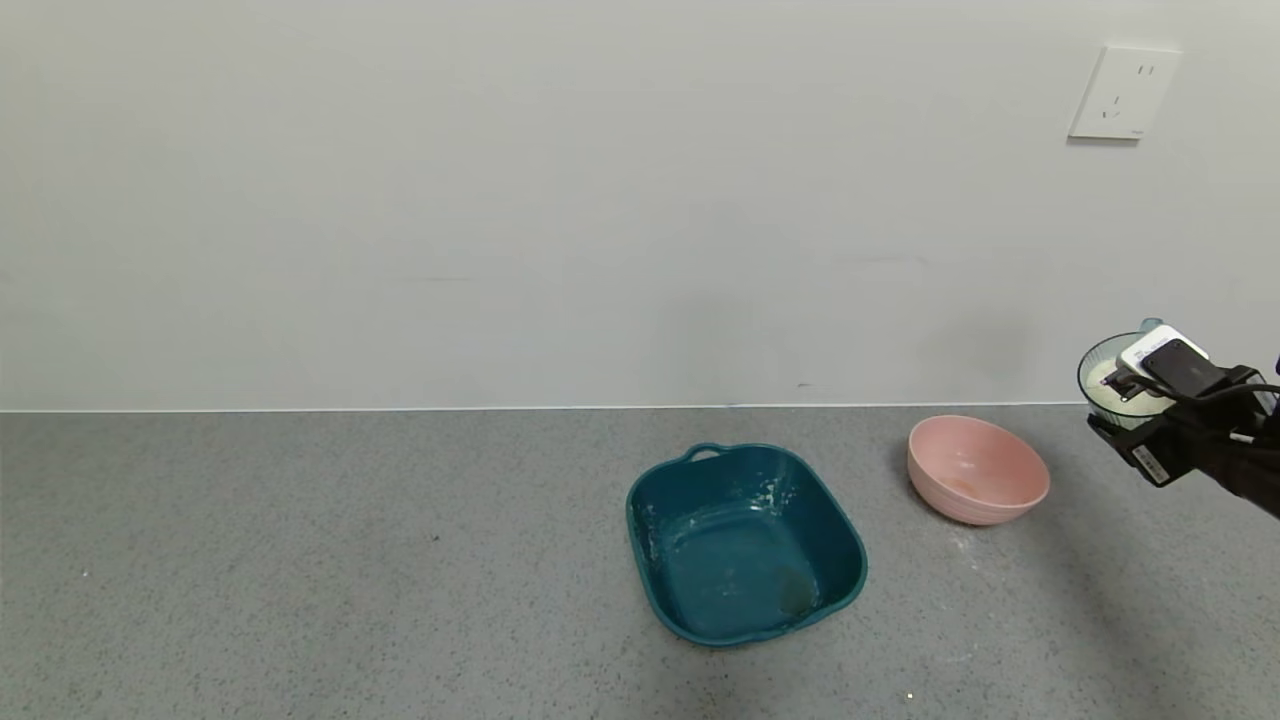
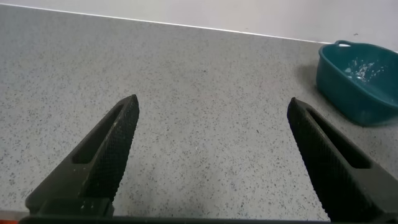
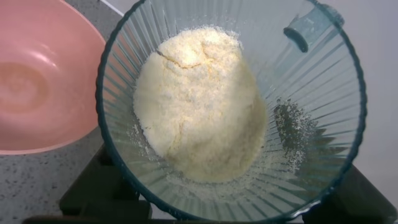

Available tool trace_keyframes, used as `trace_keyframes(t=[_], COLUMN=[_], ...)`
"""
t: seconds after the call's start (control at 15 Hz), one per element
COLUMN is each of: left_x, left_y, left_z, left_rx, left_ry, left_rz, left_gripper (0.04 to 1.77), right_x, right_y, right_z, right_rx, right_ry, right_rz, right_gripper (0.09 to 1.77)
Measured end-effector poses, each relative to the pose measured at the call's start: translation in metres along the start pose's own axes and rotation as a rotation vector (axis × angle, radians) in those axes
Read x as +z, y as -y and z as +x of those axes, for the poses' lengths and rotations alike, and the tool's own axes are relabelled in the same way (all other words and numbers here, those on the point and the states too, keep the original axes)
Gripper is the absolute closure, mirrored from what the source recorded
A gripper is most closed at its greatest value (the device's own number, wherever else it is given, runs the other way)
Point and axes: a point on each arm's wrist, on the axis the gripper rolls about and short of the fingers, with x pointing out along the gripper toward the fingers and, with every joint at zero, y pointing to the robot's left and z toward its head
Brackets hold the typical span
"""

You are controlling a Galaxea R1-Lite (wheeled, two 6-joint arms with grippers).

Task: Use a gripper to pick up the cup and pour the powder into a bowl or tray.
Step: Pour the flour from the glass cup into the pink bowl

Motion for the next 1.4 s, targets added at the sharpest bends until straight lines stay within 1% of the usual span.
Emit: trace_keyframes(t=[0.13,0.27,0.53,0.6,0.73,1.0,1.07,1.2,1.27,1.4], left_x=[0.0,0.0,0.0,0.0,0.0,0.0,0.0,0.0,0.0,0.0], left_y=[0.0,0.0,0.0,0.0,0.0,0.0,0.0,0.0,0.0,0.0], left_z=[0.0,0.0,0.0,0.0,0.0,0.0,0.0,0.0,0.0,0.0], left_rx=[0.0,0.0,0.0,0.0,0.0,0.0,0.0,0.0,0.0,0.0], left_ry=[0.0,0.0,0.0,0.0,0.0,0.0,0.0,0.0,0.0,0.0], left_rz=[0.0,0.0,0.0,0.0,0.0,0.0,0.0,0.0,0.0,0.0], left_gripper=[0.09,0.09,0.09,0.09,0.09,0.09,0.09,0.09,0.09,0.09], right_x=[0.002,0.006,0.015,0.017,0.019,0.02,0.02,0.023,0.024,0.024], right_y=[0.003,0.006,0.007,0.005,-0.002,-0.013,-0.012,-0.011,-0.011,-0.014], right_z=[0.011,0.025,0.048,0.053,0.062,0.069,0.07,0.073,0.074,0.076], right_rx=[-0.026,-0.078,-0.127,-0.132,-0.121,-0.096,-0.113,-0.169,-0.186,-0.177], right_ry=[-0.011,-0.042,-0.065,-0.067,-0.063,-0.065,-0.063,-0.092,-0.106,-0.113], right_rz=[-0.059,-0.131,-0.278,-0.312,-0.359,-0.533,-0.57,-0.652,-0.689,-0.743], right_gripper=[0.51,0.51,0.51,0.51,0.51,0.51,0.51,0.51,0.51,0.51])
